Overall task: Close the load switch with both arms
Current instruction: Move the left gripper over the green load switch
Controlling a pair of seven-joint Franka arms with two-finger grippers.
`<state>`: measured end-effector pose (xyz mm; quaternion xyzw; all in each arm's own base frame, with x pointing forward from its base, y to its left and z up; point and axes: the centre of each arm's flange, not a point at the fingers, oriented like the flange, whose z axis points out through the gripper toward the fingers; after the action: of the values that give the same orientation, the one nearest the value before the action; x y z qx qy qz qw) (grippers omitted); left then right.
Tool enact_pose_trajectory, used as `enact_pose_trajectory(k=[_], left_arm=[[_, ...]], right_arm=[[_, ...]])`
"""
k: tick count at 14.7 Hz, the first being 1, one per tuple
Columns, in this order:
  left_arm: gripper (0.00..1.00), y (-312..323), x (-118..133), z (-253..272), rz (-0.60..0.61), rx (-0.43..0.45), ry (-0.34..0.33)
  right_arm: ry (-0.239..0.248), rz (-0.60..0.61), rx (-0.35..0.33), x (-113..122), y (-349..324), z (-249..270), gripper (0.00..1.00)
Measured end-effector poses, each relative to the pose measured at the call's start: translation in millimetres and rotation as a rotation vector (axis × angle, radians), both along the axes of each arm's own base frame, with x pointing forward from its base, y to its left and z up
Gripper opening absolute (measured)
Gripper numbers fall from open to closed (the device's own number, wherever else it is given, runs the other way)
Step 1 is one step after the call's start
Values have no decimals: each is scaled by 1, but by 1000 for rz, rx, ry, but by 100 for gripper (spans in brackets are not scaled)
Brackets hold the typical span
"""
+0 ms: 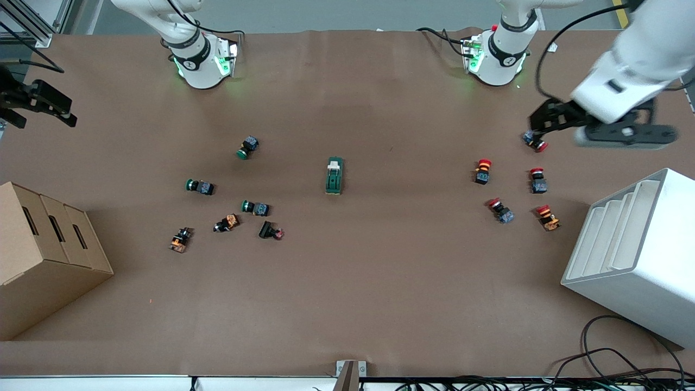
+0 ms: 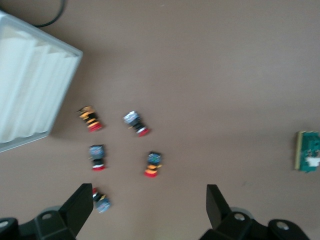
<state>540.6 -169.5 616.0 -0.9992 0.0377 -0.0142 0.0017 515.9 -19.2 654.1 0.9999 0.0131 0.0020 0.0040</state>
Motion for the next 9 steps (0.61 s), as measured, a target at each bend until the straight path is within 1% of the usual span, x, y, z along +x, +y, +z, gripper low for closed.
enact_pose_trajectory(k=[3,5,7,9], left_arm=[[100,-81,-1,-39,58,-34,14],[100,-135,-9,-68,109,-33,24],[100,-191,-27,-98,190,-25,27],[100,-246,-49,-128,285,-25,3]], right_arm=[[10,0,0,5,0,-5,100],[20,-2,1,4,-1,-6,100],[44,-4,2,9,-2,-17,100],[88,-9,-1,23,-6,-41,100]])
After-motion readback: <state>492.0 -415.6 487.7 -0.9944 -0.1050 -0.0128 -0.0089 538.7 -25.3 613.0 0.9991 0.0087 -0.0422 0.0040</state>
